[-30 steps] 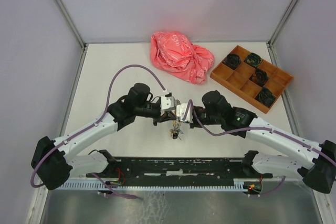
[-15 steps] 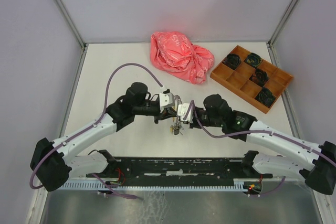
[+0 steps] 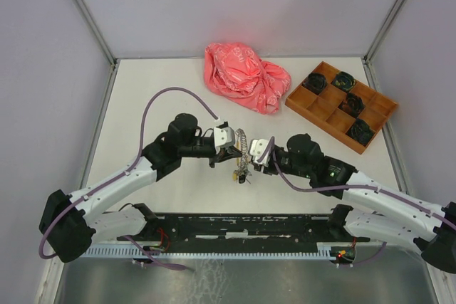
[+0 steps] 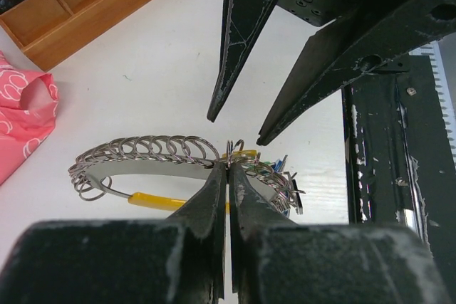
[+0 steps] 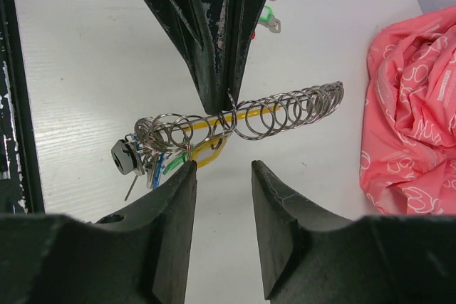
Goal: Put the keys on the keyring
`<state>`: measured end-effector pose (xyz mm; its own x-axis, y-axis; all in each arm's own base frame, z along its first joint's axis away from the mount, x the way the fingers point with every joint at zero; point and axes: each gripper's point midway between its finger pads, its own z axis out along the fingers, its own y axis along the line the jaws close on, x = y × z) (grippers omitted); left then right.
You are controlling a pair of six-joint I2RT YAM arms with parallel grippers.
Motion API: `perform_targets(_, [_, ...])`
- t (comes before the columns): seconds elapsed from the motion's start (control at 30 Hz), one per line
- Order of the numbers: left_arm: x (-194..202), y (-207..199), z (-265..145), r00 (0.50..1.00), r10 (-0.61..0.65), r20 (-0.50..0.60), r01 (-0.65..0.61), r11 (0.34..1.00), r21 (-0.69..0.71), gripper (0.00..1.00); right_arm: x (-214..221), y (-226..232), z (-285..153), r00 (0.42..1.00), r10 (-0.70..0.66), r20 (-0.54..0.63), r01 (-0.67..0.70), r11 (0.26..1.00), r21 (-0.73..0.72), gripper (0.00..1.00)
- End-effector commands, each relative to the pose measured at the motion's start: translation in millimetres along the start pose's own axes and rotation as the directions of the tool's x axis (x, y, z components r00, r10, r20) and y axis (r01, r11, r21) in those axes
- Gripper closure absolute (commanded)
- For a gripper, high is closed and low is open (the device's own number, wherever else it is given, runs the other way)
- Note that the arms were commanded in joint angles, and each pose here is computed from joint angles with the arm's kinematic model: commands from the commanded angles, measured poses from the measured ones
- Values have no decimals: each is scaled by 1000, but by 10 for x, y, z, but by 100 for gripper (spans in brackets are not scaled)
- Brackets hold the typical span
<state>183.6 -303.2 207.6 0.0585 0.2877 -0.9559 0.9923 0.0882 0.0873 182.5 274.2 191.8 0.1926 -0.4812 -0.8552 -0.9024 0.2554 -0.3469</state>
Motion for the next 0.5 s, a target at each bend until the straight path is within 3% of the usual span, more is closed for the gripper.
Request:
perform_targets(0.0, [-306,50,-39,994,47,97,-45,999,-27,97,-280,-92,-32,993,-2,114,-3,999,44,56])
perform_targets(0.47, [-316,36,-37,993,51,106,-49,999,-21,97,-319,-58,48,990,33,137,-36,999,20,65])
